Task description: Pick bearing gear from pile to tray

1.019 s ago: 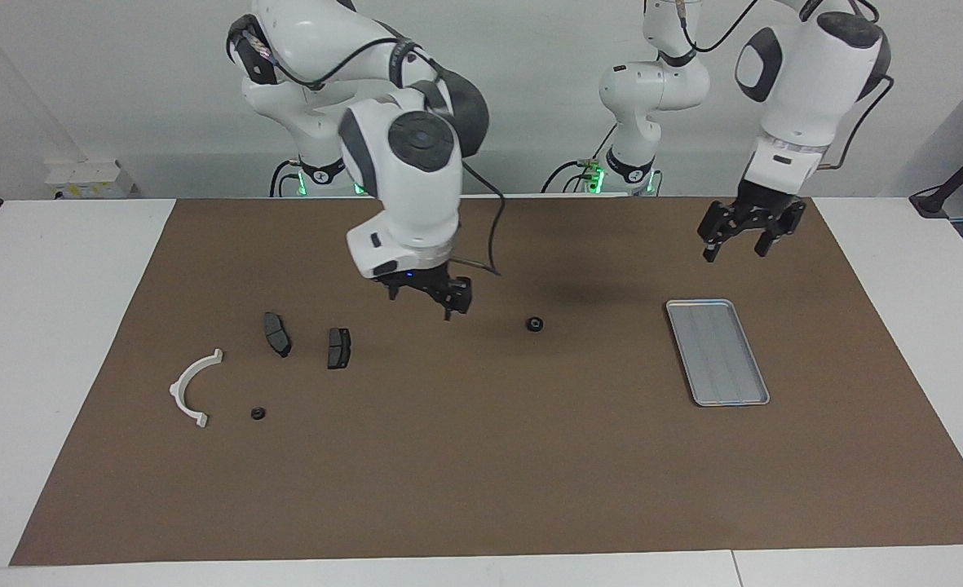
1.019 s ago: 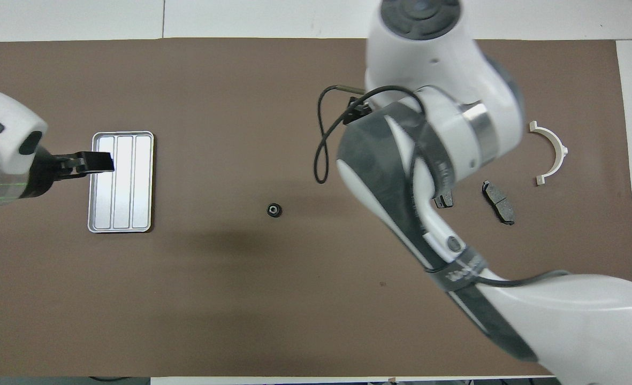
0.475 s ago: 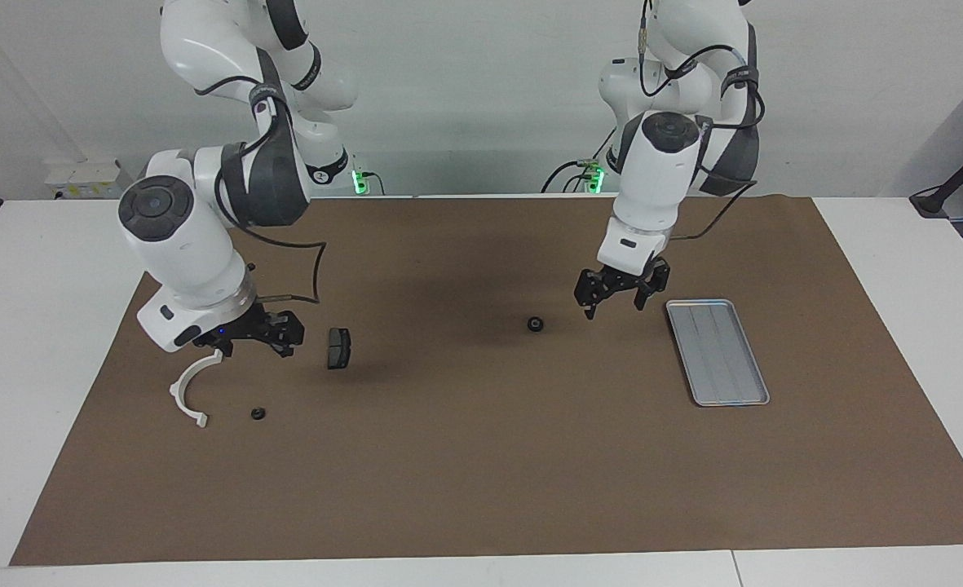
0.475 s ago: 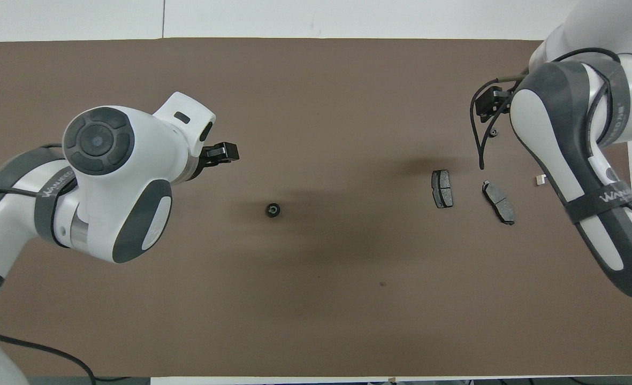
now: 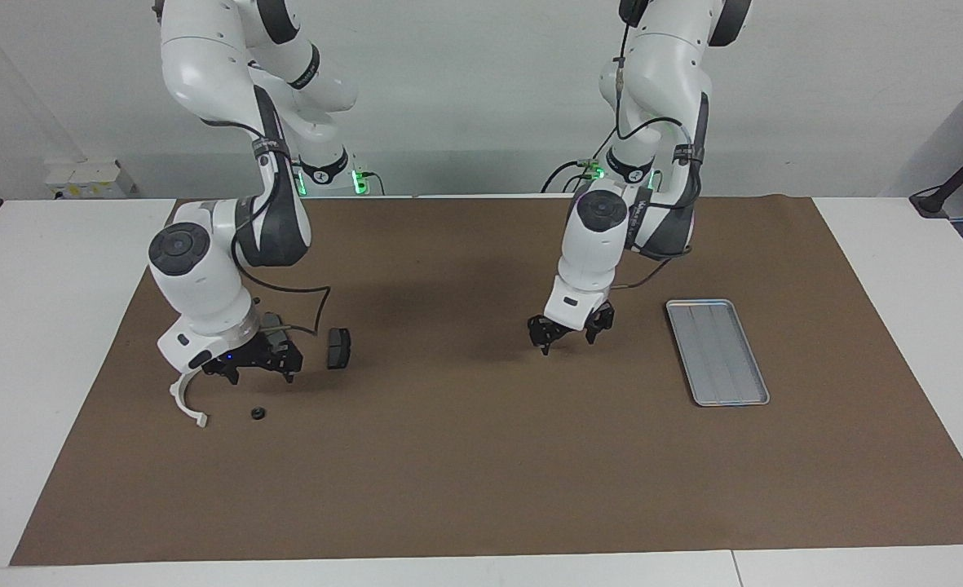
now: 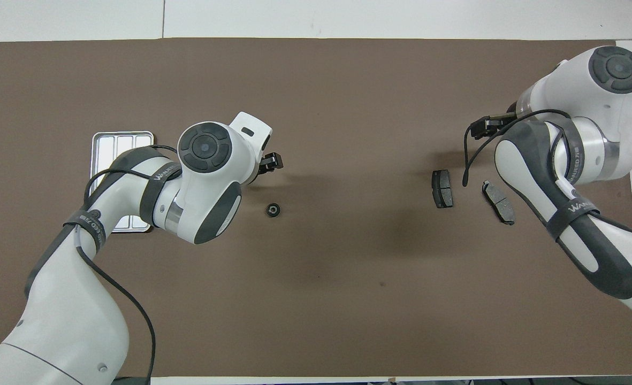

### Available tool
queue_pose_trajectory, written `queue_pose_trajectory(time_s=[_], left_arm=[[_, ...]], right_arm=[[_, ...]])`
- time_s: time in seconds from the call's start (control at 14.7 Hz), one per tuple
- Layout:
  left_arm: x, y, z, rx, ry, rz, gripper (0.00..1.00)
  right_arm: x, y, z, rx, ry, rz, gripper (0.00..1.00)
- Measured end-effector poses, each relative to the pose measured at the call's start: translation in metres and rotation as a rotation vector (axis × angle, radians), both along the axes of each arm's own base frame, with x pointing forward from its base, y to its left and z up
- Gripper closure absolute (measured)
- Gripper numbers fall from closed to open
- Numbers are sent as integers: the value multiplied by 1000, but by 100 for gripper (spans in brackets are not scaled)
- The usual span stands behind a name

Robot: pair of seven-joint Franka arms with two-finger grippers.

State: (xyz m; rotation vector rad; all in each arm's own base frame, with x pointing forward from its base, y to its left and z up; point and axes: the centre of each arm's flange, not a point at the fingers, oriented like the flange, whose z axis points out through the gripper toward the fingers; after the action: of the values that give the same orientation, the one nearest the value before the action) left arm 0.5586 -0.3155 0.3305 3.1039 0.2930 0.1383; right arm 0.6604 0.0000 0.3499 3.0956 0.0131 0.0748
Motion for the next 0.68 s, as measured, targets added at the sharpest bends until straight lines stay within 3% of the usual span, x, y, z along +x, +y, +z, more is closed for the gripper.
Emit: queue_pose_trajectory(time_s=[0.41,0.68], left_arm=[[-9,-20,0,-3,-1,62,0],[-25,-27,-17,20,32,59,0]], right_arm=[[11,-22,-49,8,-52,8,0],[12,-23,-61,14,-49,-3,0]])
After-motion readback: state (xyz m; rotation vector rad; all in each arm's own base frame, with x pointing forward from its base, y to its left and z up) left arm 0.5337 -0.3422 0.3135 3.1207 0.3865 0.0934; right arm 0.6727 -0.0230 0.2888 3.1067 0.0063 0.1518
